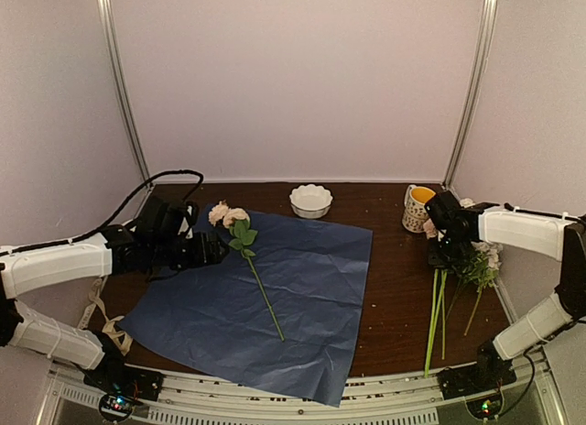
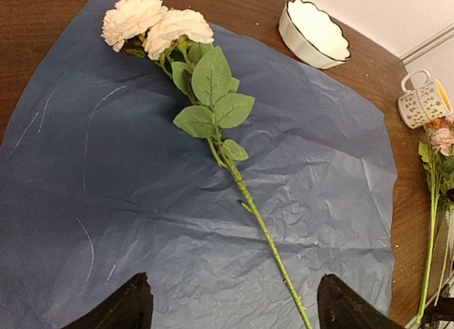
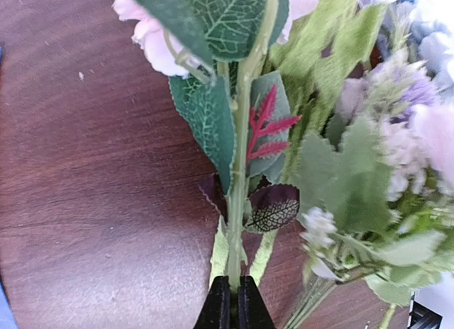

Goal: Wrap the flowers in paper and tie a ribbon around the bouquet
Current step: Pick up the fake flower from the corner of the board, then pass from the right arm to the left

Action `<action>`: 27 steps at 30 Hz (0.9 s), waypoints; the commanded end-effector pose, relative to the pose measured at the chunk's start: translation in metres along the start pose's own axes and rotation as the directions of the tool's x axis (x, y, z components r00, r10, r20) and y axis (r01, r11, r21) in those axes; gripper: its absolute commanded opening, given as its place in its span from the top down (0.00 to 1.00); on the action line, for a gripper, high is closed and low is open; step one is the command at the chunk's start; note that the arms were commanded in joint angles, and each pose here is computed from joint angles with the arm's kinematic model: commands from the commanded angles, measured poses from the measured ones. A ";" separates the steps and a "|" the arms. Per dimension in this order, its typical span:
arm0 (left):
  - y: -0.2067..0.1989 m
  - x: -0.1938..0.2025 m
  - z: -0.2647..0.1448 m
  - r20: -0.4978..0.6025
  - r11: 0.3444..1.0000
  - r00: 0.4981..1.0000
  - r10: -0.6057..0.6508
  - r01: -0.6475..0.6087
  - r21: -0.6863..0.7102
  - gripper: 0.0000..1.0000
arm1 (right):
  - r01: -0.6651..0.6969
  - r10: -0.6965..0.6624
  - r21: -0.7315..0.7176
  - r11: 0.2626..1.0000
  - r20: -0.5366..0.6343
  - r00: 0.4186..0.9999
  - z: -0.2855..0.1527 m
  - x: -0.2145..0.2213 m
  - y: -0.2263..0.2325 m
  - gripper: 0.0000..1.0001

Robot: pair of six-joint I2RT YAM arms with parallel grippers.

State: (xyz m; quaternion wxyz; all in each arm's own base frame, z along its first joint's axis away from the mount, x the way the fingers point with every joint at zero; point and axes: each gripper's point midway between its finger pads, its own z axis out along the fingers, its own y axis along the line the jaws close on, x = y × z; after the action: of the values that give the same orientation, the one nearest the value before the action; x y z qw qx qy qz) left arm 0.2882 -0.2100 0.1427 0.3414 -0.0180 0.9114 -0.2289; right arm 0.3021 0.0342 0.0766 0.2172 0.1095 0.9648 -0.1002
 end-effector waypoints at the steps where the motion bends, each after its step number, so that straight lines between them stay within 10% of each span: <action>1: -0.011 -0.016 -0.012 0.048 0.999 0.998 0.033 -0.035 0.024 0.12 | -0.047 0.051 -0.032 0.998 0.132 0.990 -0.041 -0.032 -0.009 1.00; 11: -0.008 -0.024 -0.023 0.091 0.998 0.994 0.062 -0.063 0.004 0.02 | 0.015 0.234 -0.457 0.889 0.483 0.844 -0.180 -0.102 0.016 1.00; 20: 0.004 -0.021 -0.037 0.115 0.999 0.993 0.033 -0.031 -0.019 0.02 | 0.519 0.037 -0.717 0.465 0.602 0.798 -0.287 -0.074 0.204 1.00; 27: -0.049 -0.023 -0.068 0.246 0.951 0.963 0.110 -0.174 0.256 0.10 | 0.580 -0.119 -0.798 0.163 0.567 0.815 -0.324 -0.030 0.334 1.00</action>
State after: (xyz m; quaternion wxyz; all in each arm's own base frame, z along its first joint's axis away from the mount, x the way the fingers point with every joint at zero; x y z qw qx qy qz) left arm 0.2714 -0.1910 0.1878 0.4117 -0.0003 0.8780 -0.2441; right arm 0.3128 0.3657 0.3095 0.4207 -0.2342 0.8028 0.3517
